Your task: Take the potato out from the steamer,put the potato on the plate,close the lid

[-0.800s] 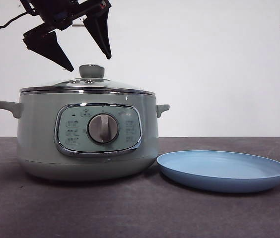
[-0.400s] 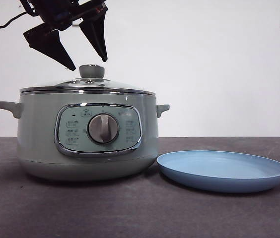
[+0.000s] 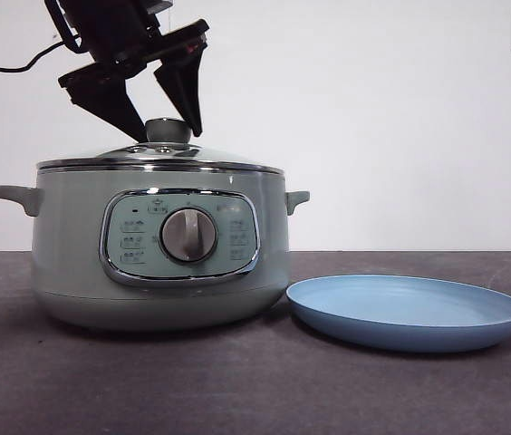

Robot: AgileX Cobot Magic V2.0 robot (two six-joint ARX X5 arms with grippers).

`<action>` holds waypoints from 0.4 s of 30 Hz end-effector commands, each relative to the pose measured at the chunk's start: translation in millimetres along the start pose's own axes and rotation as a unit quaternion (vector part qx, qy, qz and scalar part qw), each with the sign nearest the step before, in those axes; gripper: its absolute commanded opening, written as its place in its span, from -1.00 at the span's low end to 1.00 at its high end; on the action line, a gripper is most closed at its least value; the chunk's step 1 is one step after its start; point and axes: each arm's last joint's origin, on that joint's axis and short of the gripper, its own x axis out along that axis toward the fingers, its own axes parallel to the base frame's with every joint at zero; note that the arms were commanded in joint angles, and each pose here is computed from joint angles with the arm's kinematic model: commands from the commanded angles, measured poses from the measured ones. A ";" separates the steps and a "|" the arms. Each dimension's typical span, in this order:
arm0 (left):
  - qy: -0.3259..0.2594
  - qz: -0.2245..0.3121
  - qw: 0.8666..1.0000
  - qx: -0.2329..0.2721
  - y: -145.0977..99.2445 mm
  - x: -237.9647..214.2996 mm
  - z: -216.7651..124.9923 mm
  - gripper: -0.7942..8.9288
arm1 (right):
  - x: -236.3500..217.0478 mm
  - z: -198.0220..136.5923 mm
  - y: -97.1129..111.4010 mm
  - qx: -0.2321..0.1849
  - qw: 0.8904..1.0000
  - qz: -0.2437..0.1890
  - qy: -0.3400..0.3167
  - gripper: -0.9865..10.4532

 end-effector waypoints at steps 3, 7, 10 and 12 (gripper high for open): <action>-0.006 0.003 1.000 0.010 -0.8 0.7 1.5 -0.86 | -0.4 1.3 1.0 -0.007 1.000 -0.001 -0.002 0.27; -0.017 0.003 1.000 0.012 -1.6 -3.6 6.7 -0.85 | -0.4 1.3 0.9 -0.007 1.000 -0.002 -0.002 0.27; -0.034 0.002 0.999 0.021 -3.0 -15.7 17.8 -0.85 | -0.4 1.3 0.9 -0.007 1.000 -0.002 -0.002 0.27; -0.049 0.002 0.998 0.026 -4.5 -28.7 28.4 -0.85 | -0.4 1.3 0.9 -0.007 1.000 -0.002 -0.002 0.27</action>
